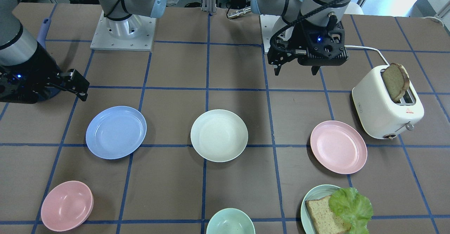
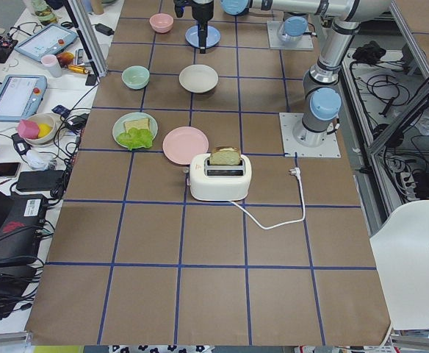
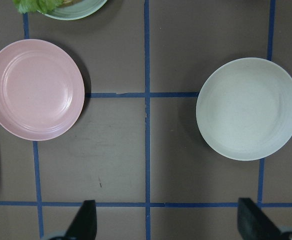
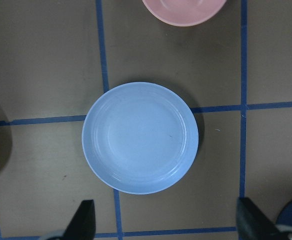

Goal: Stack three plates with pink and blue
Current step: 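Lower left gripper to pink plate rim while right lowers to blue plate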

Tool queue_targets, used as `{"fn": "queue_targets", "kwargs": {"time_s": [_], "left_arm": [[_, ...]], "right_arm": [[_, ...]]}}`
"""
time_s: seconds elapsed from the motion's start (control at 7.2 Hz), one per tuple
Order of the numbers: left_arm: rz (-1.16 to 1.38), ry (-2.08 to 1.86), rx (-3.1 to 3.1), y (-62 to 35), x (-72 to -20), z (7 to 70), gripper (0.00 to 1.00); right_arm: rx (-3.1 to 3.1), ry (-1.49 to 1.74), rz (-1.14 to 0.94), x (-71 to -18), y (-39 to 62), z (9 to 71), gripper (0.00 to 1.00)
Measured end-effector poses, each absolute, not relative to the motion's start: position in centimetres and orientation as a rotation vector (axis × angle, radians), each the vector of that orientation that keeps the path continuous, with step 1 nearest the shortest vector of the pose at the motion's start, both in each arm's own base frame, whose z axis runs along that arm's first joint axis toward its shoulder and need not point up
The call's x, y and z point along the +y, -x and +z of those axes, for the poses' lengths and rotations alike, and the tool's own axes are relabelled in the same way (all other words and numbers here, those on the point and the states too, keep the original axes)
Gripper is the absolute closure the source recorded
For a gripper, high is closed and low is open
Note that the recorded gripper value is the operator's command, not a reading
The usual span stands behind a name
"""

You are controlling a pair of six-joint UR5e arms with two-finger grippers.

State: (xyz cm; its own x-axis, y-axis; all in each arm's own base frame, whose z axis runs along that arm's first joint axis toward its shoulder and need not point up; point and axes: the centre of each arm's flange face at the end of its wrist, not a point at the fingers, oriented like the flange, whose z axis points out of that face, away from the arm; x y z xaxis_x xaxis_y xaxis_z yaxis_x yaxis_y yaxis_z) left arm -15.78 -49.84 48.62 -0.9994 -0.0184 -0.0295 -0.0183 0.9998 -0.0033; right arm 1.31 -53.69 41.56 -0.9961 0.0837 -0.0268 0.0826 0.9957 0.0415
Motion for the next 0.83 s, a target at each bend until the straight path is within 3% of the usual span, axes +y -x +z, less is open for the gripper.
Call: {"fn": "queue_targets", "kwargs": {"time_s": [0.28,0.83], "left_arm": [[0.059,0.146,3.108,11.3,-54.5,41.8,0.0],[0.116,0.165,3.073,5.2,-60.5,24.1,0.16]], "right_arm": [[3.097,-0.167,-0.014,-52.6,2.7,32.9,0.0],[2.986,-0.205,0.013,-53.6,6.0,22.0,0.01]]}}
